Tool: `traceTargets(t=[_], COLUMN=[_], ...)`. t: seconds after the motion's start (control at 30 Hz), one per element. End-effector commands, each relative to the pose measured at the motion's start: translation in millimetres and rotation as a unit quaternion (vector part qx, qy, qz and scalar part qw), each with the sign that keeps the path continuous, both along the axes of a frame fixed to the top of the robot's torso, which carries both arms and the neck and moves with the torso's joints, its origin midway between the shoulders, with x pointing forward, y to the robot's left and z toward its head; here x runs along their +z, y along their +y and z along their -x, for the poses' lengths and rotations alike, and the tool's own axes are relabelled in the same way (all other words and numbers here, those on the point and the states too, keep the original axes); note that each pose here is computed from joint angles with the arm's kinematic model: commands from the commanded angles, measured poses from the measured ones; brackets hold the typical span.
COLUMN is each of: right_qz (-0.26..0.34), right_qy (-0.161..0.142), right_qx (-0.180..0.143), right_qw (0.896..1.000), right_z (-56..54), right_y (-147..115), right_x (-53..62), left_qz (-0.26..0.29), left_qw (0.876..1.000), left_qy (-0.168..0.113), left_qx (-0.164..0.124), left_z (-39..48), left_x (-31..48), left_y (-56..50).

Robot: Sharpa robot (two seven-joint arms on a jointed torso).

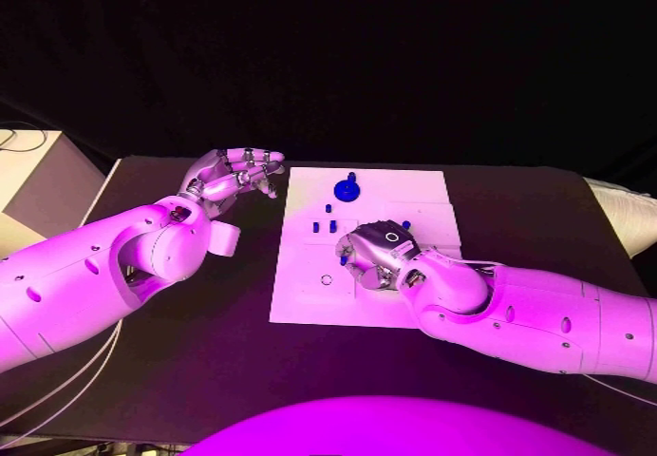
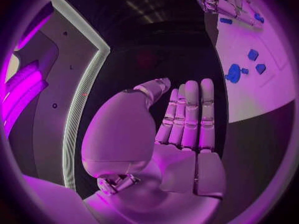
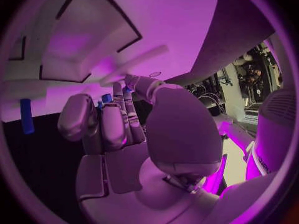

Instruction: Assemble the parts on the task board

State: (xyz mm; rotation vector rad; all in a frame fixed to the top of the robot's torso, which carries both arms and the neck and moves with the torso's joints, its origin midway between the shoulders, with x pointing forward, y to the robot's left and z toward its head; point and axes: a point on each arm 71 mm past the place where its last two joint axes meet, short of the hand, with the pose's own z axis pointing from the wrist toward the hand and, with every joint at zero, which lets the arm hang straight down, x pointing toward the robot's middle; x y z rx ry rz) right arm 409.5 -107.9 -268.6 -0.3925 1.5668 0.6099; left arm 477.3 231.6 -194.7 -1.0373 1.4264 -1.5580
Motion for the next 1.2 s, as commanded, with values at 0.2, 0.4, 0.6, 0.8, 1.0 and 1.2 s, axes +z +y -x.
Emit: traceTargets(t=[0.2, 0.4, 0.6, 0.8, 1.0, 1.2], right_qz=[0.001, -0.010, -0.025, -0.042, -0.044, -0.025], right_qy=[0.001, -0.005, -0.010, 0.009, 0.035, 0.038], right_qx=[-0.013, -0.017, -0.019, -0.038, -0.059, -0.072], right_qw=[1.000, 1.000, 0.999, 0.998, 0.997, 0.996], right_z=[-0.5, 0.1, 3.1, 0.6, -16.5, -34.4], right_y=[-5, -6, -10, -28, -54, -79], right_x=[-1.3, 0.8, 5.0, 18.6, 41.5, 61.3], left_qz=[0.004, 0.004, 0.004, 0.005, 0.005, 0.006], left_qw=[1.000, 1.000, 1.000, 1.000, 1.000, 1.000], left_qy=[-0.001, -0.001, 0.000, 0.000, 0.001, 0.001], left_qx=[-0.002, -0.002, -0.003, -0.004, -0.004, -0.004], left_z=[0.1, 0.1, 0.2, 0.5, 0.6, 0.4], left_x=[0.8, 0.6, 0.3, -0.4, -0.8, -1.3], left_y=[-1.0, -0.9, -1.2, -1.4, -1.3, -1.7])
